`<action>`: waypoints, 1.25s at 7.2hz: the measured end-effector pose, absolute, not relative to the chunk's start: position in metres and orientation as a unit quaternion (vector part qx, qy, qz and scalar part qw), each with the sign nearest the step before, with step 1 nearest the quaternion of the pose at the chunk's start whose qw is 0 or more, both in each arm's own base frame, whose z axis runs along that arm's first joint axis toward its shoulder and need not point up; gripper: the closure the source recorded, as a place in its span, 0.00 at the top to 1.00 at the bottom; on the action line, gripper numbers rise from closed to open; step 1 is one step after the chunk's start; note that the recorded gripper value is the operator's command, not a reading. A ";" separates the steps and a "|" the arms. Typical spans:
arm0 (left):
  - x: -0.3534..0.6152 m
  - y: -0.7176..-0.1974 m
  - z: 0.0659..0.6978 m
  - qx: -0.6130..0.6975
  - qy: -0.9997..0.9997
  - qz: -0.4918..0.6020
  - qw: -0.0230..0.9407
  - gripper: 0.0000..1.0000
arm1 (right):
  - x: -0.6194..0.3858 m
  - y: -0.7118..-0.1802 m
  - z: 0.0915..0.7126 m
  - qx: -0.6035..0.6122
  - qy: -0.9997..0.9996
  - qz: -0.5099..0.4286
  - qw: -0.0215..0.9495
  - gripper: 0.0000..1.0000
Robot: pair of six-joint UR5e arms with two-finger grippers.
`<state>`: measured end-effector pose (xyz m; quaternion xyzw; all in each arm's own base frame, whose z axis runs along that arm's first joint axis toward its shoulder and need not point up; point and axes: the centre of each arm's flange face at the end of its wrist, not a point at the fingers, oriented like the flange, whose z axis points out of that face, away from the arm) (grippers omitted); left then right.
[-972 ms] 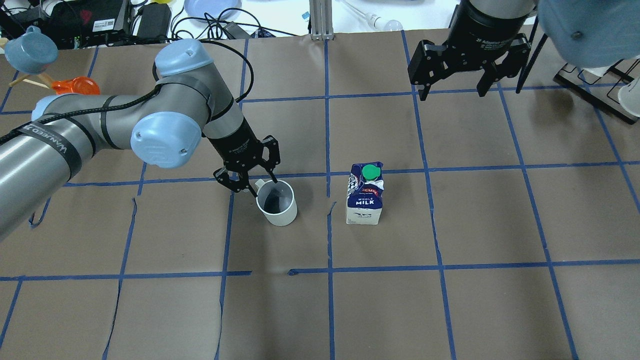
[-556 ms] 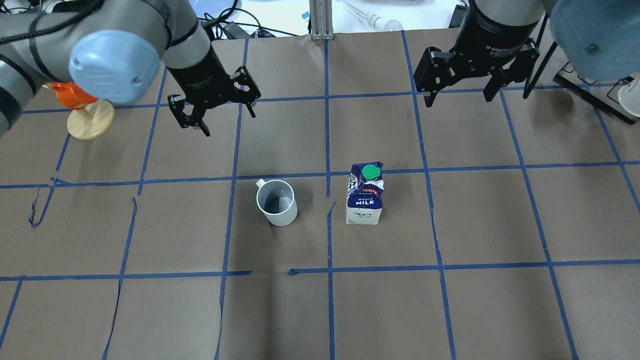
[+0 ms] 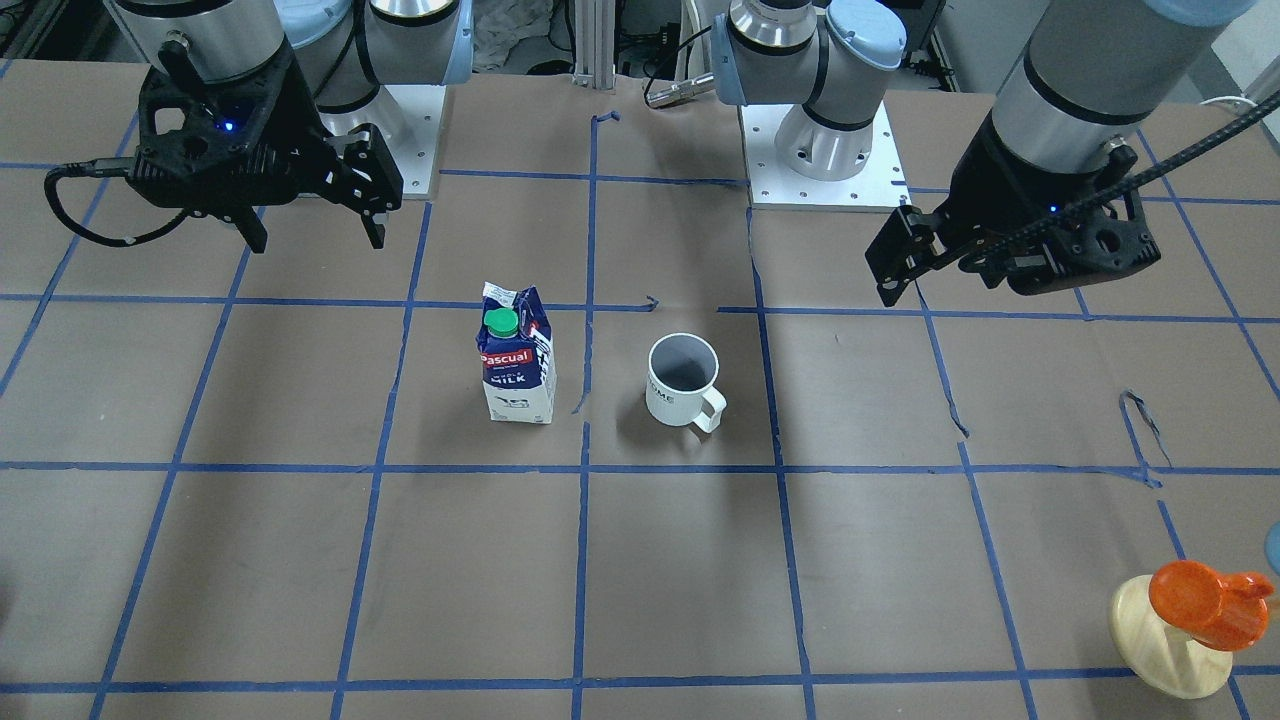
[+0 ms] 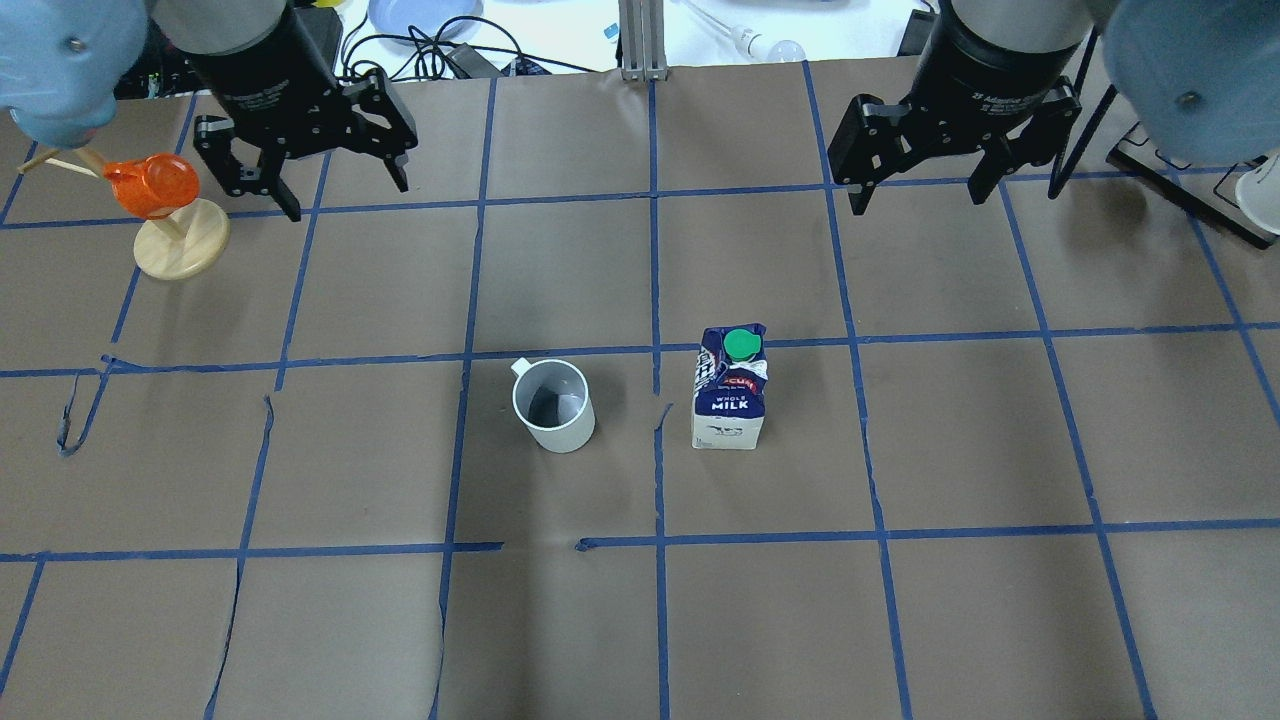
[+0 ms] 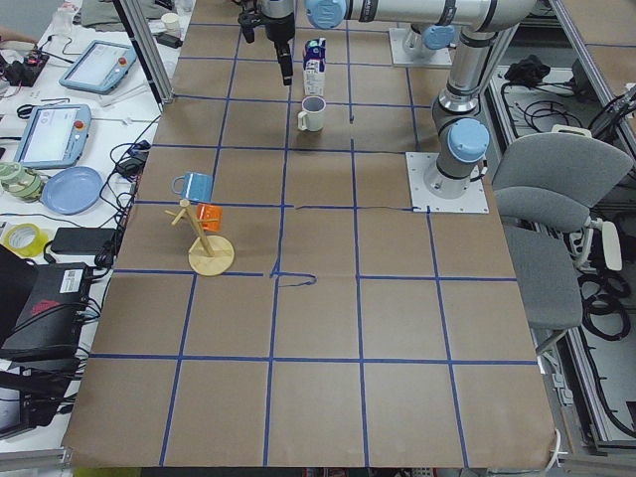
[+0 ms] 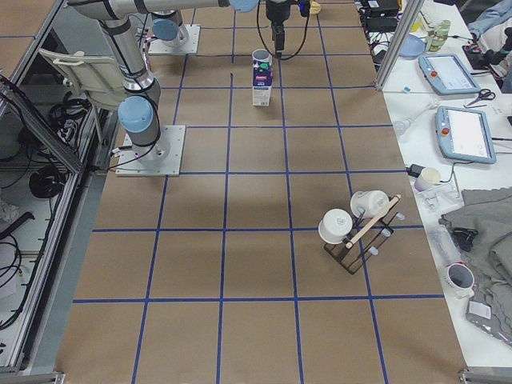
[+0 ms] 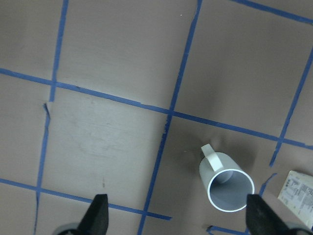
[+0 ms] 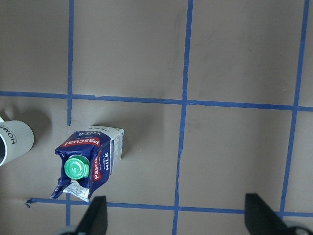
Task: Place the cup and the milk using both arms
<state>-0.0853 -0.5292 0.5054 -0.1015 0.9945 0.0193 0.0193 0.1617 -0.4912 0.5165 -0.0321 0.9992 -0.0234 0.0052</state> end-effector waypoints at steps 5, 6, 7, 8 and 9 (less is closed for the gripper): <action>-0.090 -0.491 0.505 -0.100 0.995 0.018 0.002 1.00 | 0.162 -0.491 0.517 -0.032 0.999 -0.024 0.005 1.00; -0.091 -0.489 0.504 -0.100 0.995 0.019 0.001 1.00 | 0.162 -0.491 0.517 -0.032 0.999 -0.024 0.005 1.00; -0.091 -0.488 0.503 -0.100 0.995 0.020 0.001 1.00 | 0.162 -0.491 0.517 -0.032 0.999 -0.024 0.005 1.00; -0.091 -0.488 0.502 -0.101 0.995 0.021 0.001 1.00 | 0.162 -0.491 0.517 -0.032 0.999 -0.024 0.005 1.00; -0.091 -0.487 0.502 -0.101 0.995 0.021 0.001 1.00 | 0.162 -0.491 0.517 -0.032 0.999 -0.024 0.005 1.00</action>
